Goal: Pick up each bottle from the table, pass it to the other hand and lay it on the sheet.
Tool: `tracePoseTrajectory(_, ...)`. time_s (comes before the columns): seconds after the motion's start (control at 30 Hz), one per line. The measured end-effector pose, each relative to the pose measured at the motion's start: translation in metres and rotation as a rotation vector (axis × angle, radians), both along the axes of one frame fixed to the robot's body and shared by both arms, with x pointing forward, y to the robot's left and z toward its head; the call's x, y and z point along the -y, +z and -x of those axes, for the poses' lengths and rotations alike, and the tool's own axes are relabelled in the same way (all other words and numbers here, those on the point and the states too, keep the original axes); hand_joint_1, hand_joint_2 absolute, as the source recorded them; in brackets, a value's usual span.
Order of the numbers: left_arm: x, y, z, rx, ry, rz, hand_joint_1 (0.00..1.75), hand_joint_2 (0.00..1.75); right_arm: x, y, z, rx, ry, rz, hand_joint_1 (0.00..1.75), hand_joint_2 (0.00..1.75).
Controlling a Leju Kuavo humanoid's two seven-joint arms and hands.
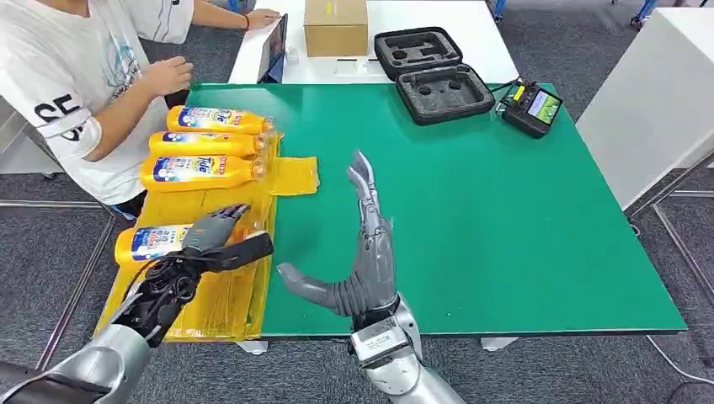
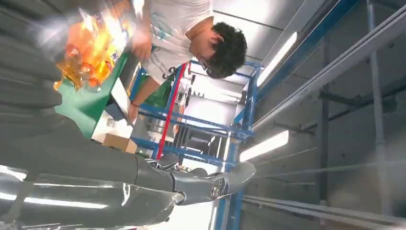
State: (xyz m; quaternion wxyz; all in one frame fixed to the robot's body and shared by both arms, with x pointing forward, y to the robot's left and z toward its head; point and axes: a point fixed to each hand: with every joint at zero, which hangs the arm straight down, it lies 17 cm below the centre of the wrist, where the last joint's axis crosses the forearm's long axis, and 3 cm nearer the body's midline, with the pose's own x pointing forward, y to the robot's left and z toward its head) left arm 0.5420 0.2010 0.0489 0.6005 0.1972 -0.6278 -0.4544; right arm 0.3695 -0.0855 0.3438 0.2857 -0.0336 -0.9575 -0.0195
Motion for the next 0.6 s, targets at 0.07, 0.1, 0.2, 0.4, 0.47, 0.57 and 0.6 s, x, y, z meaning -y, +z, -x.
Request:
tracePoseTrajectory(0.07, 0.008, 0.003, 0.000, -0.044, -0.020, 0.078, 0.00, 0.00, 0.001, -0.001, -0.001, -0.002, -0.004, 0.004, 0.00, 1.75)
tracePoseTrajectory(0.1, 0.009, 0.003, 0.000, -0.058, -0.023, 0.100, 0.00, 0.00, 0.001, -0.002, -0.001, -0.003, -0.007, 0.005, 0.00, 1.75)
tracePoseTrajectory(0.2, 0.015, 0.006, 0.000, -0.087, -0.034, 0.165, 0.00, 0.00, 0.002, -0.004, -0.002, -0.007, -0.012, 0.007, 0.00, 1.75)
tracePoseTrajectory(0.4, 0.031, 0.025, 0.005, -0.235, -0.074, 0.537, 0.00, 0.00, 0.002, -0.009, -0.005, -0.019, -0.015, 0.015, 0.00, 1.75)
tracePoseTrajectory(0.47, 0.036, 0.035, 0.006, -0.261, -0.084, 0.678, 0.00, 0.00, 0.001, -0.010, -0.005, -0.023, -0.015, 0.018, 0.00, 1.75)
tracePoseTrajectory(0.57, 0.037, 0.051, 0.011, -0.305, -0.086, 0.950, 0.00, 0.00, -0.002, -0.014, -0.006, -0.027, -0.010, 0.033, 0.00, 1.75)
tracePoseTrajectory(0.6, 0.034, 0.051, 0.012, -0.307, -0.070, 1.012, 0.00, 0.00, -0.003, -0.015, -0.006, -0.028, -0.009, 0.039, 0.00, 1.75)
